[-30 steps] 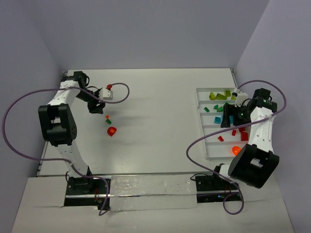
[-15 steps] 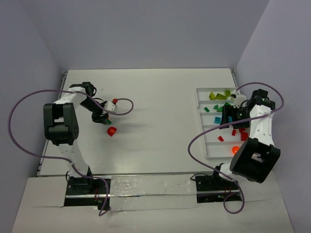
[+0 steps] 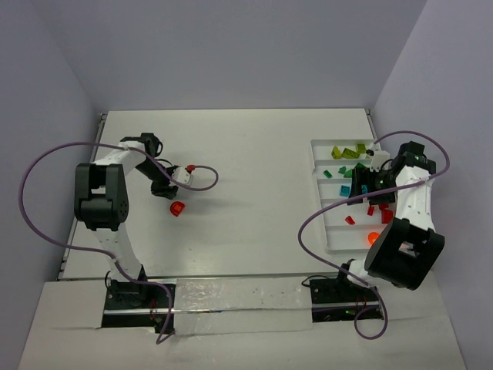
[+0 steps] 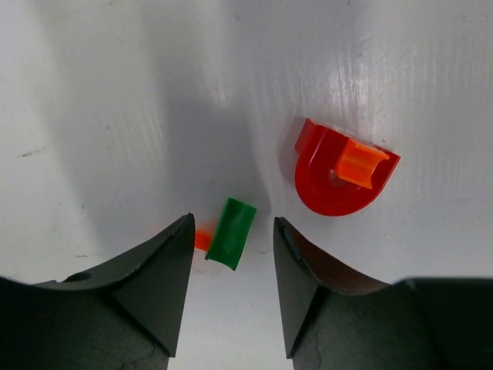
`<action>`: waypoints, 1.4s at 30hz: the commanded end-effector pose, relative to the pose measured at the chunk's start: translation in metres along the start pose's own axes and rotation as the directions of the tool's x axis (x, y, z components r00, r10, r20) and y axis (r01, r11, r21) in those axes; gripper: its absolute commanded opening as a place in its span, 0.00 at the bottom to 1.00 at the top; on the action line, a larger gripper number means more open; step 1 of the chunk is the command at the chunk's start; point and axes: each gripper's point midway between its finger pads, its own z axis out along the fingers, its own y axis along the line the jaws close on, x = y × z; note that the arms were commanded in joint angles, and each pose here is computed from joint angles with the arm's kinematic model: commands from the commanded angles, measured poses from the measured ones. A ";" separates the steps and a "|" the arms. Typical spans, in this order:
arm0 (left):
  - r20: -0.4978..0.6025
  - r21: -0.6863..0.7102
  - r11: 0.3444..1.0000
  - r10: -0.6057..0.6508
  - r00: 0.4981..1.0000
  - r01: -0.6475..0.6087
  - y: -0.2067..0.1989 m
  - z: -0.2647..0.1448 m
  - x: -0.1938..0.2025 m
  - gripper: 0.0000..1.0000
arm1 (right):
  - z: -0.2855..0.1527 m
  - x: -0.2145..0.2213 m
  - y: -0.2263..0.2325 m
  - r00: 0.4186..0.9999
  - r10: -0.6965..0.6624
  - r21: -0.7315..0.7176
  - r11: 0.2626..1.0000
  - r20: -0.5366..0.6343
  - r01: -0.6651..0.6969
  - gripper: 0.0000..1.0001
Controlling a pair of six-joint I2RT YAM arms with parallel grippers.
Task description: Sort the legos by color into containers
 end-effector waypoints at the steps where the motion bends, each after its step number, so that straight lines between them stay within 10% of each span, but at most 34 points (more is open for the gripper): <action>1: -0.038 -0.004 0.999 0.034 0.999 -0.034 0.000 0.002 0.007 0.53 | -0.002 -0.005 0.003 1.000 -0.010 -0.012 1.000 0.008 0.010 0.88; 15: -0.022 -0.062 0.998 0.012 1.000 -0.014 0.014 -0.008 -0.001 0.30 | -0.004 -0.009 0.006 1.000 -0.012 -0.022 1.000 0.020 0.013 0.88; 20: 0.081 -0.111 0.989 -0.087 0.993 0.095 0.029 -0.030 -0.034 0.02 | -0.006 -0.019 0.018 0.999 -0.030 -0.057 0.998 0.044 0.032 0.88; 26: 0.287 -0.159 0.944 -0.237 0.928 0.290 0.042 -0.069 -0.087 0.00 | -0.011 -0.040 0.057 0.990 -0.073 -0.166 0.982 0.124 0.093 0.87; 28: 0.439 -0.170 0.914 -0.264 0.859 0.368 0.052 -0.097 -0.124 0.00 | -0.016 -0.055 0.076 0.978 -0.086 -0.218 0.968 0.190 0.127 0.87; 35: 0.779 0.153 0.618 -0.556 0.290 0.771 0.057 -0.173 -0.216 0.00 | -0.041 -0.112 0.139 0.894 -0.077 -0.287 0.932 0.441 0.222 0.86; 38: 0.805 0.298 0.320 -0.591 -0.056 0.899 0.057 -0.189 -0.235 0.00 | -0.054 -0.134 0.183 0.828 -0.111 -0.291 0.904 0.549 0.314 0.84; 42: 0.695 0.466 0.072 -0.647 -0.314 0.882 0.054 -0.187 -0.245 0.00 | -0.072 -0.157 0.237 0.737 -0.116 -0.297 0.865 0.665 0.404 0.80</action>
